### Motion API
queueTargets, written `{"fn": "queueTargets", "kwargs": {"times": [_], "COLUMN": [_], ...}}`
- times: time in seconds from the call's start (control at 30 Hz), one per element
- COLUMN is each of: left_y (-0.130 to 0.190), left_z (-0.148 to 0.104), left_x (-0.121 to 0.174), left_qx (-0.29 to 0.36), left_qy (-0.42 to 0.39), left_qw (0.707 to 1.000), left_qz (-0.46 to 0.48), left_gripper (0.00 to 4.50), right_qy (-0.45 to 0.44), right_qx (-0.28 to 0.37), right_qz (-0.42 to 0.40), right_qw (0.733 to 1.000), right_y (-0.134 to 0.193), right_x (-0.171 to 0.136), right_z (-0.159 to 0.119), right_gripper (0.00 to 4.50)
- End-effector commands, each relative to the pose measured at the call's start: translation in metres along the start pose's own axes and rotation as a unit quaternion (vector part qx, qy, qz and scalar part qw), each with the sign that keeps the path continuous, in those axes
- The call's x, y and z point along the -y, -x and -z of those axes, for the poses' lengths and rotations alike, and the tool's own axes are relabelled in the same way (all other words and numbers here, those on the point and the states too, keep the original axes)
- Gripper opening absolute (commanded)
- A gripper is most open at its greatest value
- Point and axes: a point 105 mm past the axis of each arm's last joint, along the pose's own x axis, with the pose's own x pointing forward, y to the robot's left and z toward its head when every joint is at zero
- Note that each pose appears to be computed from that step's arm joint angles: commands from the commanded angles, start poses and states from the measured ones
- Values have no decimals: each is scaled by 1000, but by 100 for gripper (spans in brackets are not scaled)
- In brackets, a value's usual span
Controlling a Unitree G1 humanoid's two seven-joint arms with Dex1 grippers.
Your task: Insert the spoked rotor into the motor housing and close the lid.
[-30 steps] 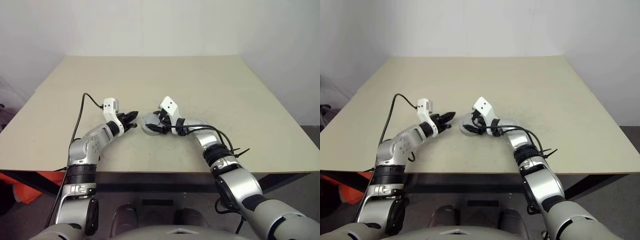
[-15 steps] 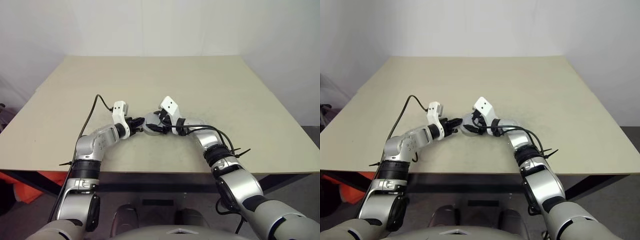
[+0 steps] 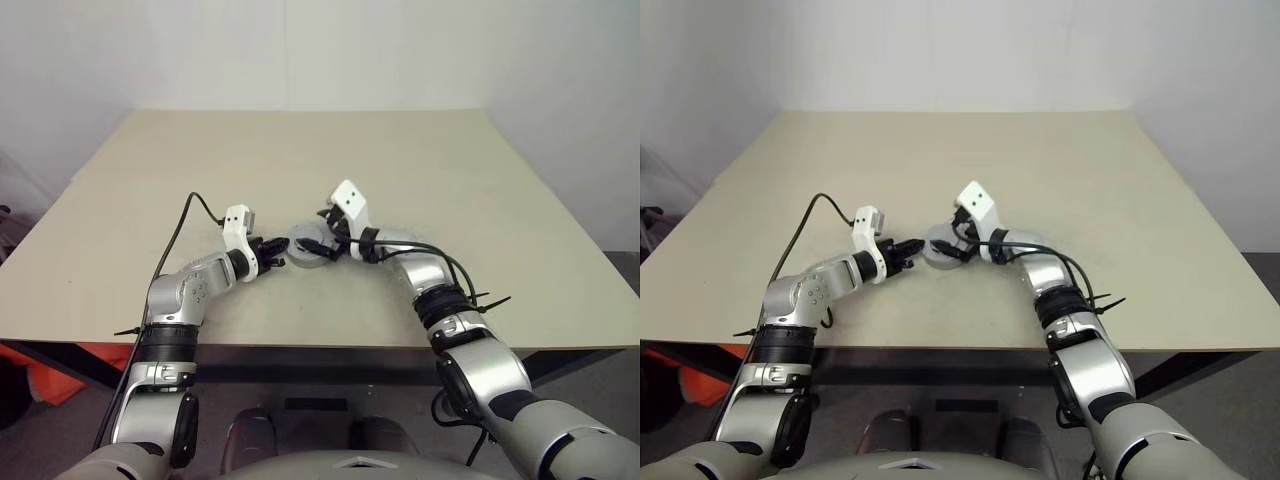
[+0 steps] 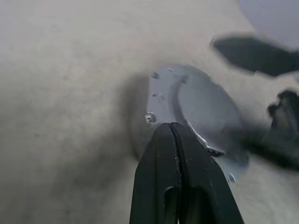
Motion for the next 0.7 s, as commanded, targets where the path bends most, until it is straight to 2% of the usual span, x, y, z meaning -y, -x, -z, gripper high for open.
{"fn": "queueTargets", "kwargs": {"times": [0.03,0.13,0.23,0.33,0.47,0.6,0.7], "left_y": [0,-1,-2,-3,-3,-2,-2], "left_z": [7,8,9,10,11,12,13], "left_x": [3,3,3,5,5,5,4], "left_qx": [-18,-19,-22,-23,-25,-27,-27], "left_qy": [0,1,1,-1,-3,-4,-7], "left_qw": [1000,1000,1000,1000,1000,1000,1000], "left_qz": [6,4,5,7,7,6,5], "left_gripper": [0,0,0,0,0,0,0], "right_qy": [-32,-69,-158,-302,-477,-529,-549], "right_qx": [84,106,95,53,4,-30,-44], "right_qz": [2,6,42,84,98,97,94], "right_qw": [996,992,982,948,873,842,829], "right_y": [11,23,33,46,68,77,76], "right_x": [7,12,26,42,45,37,32], "right_z": [-50,-63,-58,-33,3,18,26], "right_gripper": [446,446,446,446,446,446,446]}}
